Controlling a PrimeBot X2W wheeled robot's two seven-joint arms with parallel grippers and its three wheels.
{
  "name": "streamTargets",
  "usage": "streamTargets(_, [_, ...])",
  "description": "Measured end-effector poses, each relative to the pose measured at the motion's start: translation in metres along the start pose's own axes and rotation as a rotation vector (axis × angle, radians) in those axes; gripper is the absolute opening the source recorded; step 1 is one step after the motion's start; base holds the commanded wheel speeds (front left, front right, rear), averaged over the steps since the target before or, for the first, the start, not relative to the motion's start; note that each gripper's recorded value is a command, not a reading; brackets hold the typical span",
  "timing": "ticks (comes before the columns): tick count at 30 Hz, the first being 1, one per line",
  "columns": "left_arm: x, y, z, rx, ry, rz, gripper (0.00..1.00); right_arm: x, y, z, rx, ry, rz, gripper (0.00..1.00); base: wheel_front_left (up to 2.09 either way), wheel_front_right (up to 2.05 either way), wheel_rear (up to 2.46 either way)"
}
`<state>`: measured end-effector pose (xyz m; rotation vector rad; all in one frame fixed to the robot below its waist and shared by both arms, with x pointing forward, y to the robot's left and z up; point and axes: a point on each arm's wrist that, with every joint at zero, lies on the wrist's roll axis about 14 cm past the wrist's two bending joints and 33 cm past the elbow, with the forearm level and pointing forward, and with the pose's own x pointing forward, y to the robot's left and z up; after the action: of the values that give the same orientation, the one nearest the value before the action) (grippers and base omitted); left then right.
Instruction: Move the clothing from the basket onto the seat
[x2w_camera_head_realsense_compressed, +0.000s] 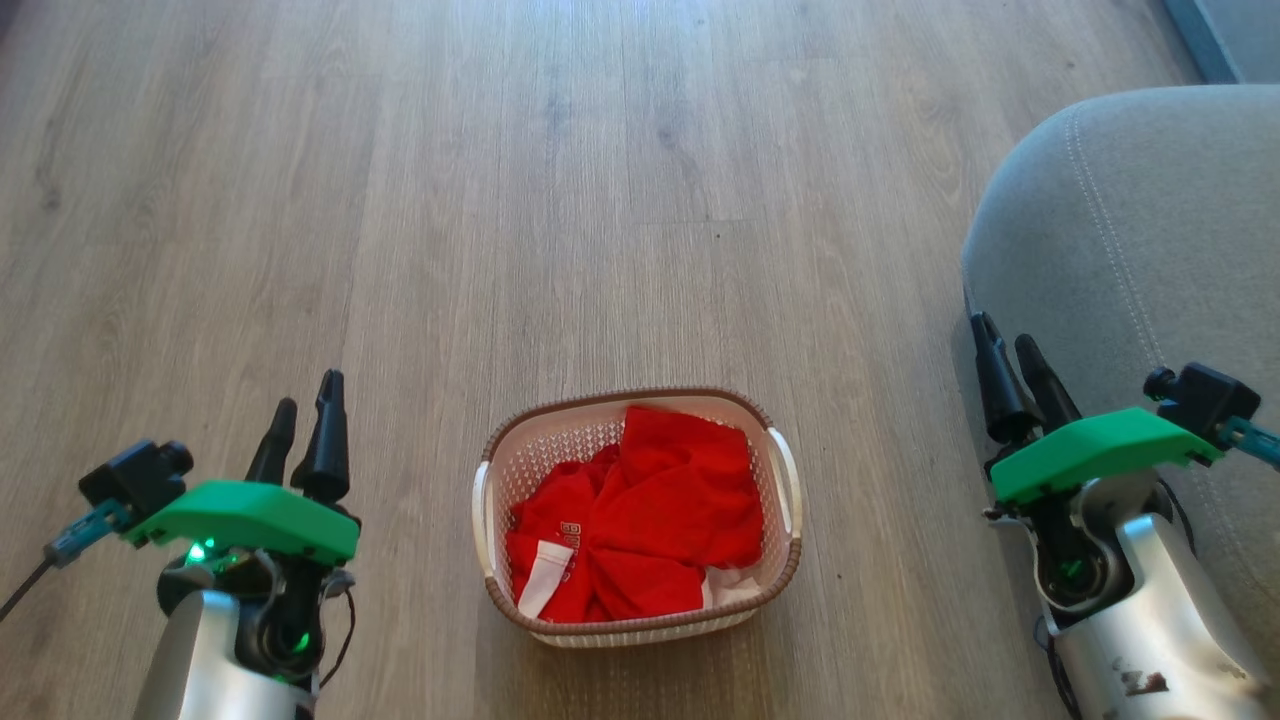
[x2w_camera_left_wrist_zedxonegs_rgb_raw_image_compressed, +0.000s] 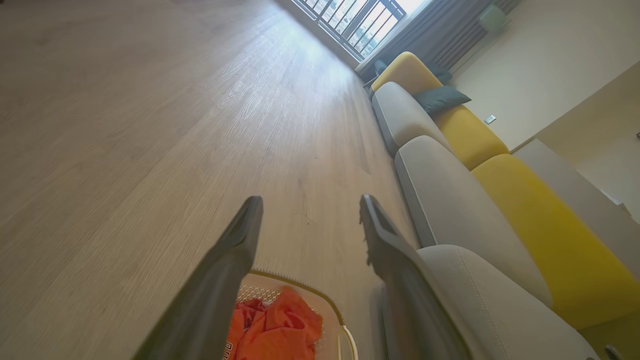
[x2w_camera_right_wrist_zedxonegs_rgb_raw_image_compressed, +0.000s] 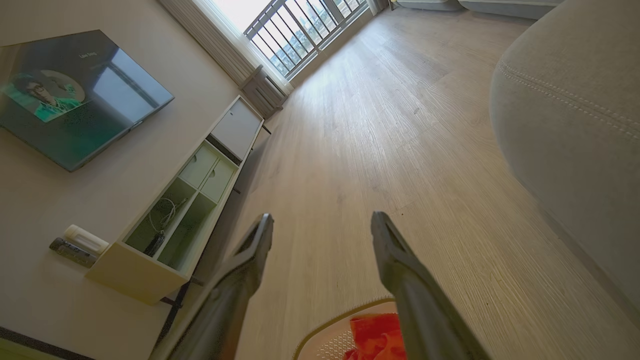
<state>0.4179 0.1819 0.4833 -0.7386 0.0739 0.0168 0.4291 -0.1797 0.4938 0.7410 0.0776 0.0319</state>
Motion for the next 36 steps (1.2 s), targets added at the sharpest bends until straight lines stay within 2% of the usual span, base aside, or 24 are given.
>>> streamTargets(18, [0.010,-0.008,0.007,0.293,-0.019,-0.041,1.00,0.011,0.010,0.007,-0.239,-0.008,0.049,1.00,0.00,0.00,0.00])
streamTargets(36, [0.022,-0.014,0.017,0.507,-0.059,-0.066,1.00,0.026,0.027,0.017,-0.466,-0.042,0.117,1.00,0.00,0.00,0.00])
